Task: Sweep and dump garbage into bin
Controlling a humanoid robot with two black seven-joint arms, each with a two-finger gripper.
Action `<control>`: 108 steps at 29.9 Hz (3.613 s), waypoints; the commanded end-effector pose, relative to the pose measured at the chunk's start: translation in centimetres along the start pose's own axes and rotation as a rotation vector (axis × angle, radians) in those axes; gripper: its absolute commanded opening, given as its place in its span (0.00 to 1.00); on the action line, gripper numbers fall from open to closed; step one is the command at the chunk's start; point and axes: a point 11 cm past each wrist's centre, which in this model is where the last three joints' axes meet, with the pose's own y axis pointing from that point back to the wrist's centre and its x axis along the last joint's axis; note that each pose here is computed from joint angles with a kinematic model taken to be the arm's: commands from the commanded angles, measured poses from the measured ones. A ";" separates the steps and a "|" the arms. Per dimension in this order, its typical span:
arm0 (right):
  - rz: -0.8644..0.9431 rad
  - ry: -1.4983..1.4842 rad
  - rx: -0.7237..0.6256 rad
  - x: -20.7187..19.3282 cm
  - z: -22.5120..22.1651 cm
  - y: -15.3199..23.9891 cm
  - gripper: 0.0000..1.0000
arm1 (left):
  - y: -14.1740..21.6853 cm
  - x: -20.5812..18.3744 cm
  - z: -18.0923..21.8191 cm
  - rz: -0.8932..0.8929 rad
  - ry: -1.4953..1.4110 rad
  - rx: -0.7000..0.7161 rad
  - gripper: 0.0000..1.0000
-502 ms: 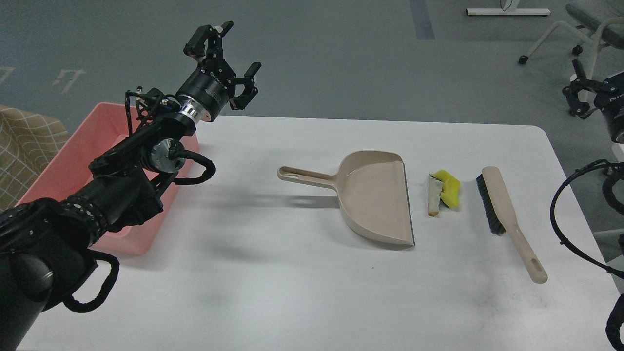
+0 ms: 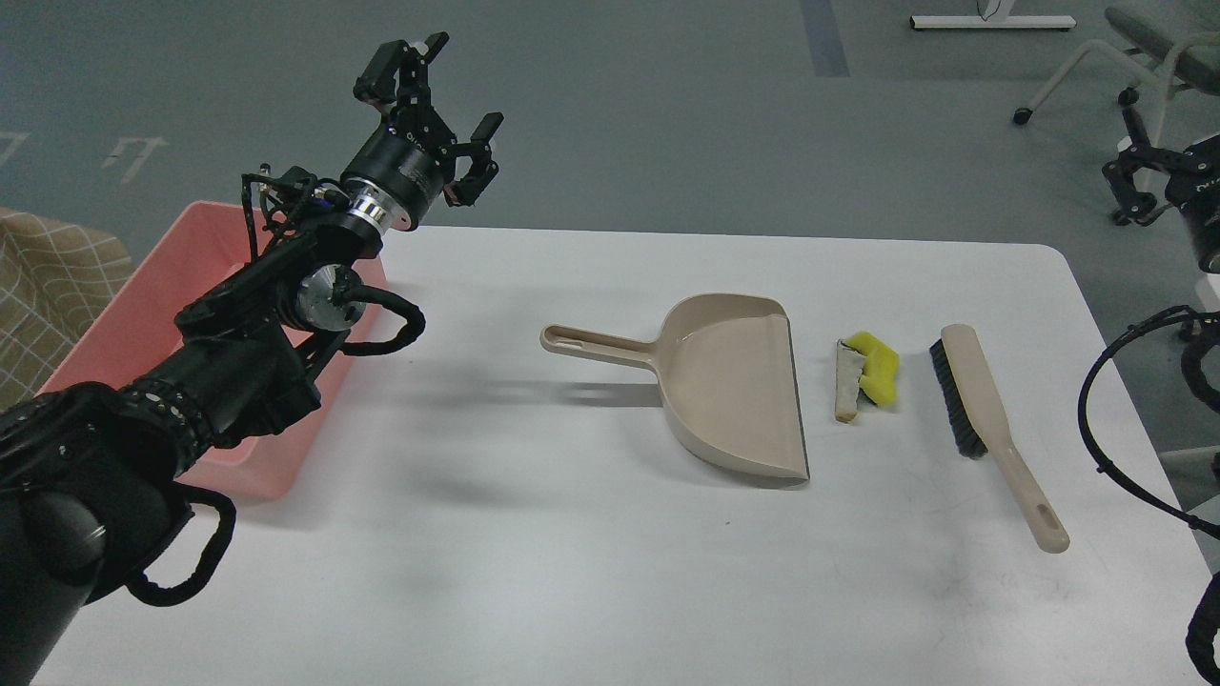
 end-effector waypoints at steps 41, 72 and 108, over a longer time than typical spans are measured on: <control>-0.007 0.009 0.002 -0.2 -0.3 -0.2 1.00 | 10.3 -3.0 1.6 -0.328 -0.079 0.182 0.80; 0.010 0.037 -0.009 0.7 -0.9 0.4 1.00 | 14.3 -1.2 -9.1 -0.204 -0.479 0.499 0.76; 0.042 0.028 -0.007 1.1 -0.6 0.4 1.00 | 12.5 -3.7 -13.9 -0.218 -0.450 0.573 0.68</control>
